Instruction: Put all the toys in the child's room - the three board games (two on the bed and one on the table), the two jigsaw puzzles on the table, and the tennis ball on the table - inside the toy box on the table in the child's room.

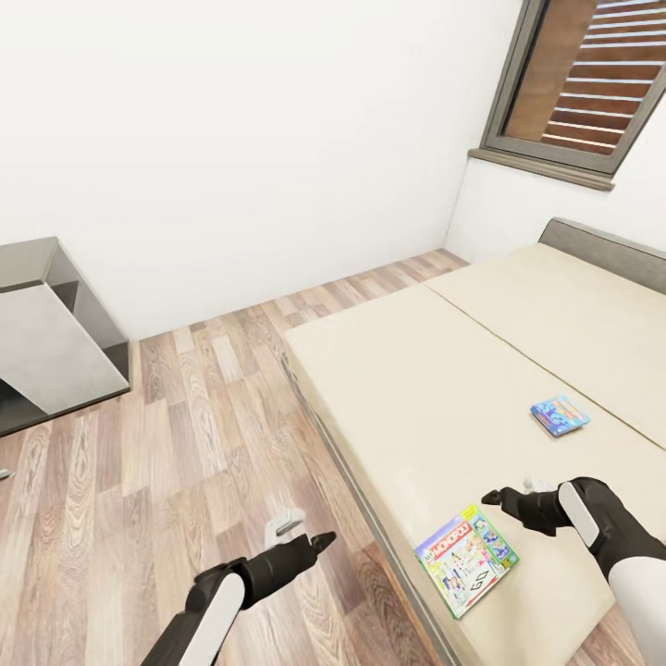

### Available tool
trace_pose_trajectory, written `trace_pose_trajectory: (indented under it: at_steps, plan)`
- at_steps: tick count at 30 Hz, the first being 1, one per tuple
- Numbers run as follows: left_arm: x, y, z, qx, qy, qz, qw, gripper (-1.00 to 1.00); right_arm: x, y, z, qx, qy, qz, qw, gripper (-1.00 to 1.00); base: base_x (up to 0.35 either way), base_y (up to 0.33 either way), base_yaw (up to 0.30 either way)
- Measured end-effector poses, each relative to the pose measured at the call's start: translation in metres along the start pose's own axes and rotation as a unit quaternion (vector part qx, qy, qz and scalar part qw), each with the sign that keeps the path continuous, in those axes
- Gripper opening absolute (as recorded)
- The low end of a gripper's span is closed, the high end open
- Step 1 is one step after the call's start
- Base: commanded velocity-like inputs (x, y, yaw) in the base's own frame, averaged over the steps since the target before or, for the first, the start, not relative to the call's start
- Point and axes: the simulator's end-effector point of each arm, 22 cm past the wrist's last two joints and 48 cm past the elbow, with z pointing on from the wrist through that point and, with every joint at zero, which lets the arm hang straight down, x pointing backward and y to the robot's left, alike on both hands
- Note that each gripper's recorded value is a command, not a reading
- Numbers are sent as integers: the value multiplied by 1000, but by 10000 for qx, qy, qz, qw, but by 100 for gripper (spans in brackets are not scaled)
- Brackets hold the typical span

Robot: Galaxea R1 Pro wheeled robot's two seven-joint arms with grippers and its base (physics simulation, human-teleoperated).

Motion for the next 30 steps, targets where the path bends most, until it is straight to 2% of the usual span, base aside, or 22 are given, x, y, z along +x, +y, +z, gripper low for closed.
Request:
trace_pose_trajectory:
  at_steps: [12, 30]
  plan:
    - [-8, -19, -12, 319, 140, -288, 9990, 100, 7, -2, 6, 17, 148, 112, 9998, 100, 0, 0, 0]
    - [-1, -25, -14, 408, 344, -364, 9979, 100, -5, 1, 7, -64, -31, 127, 9999, 100, 0, 0, 0]
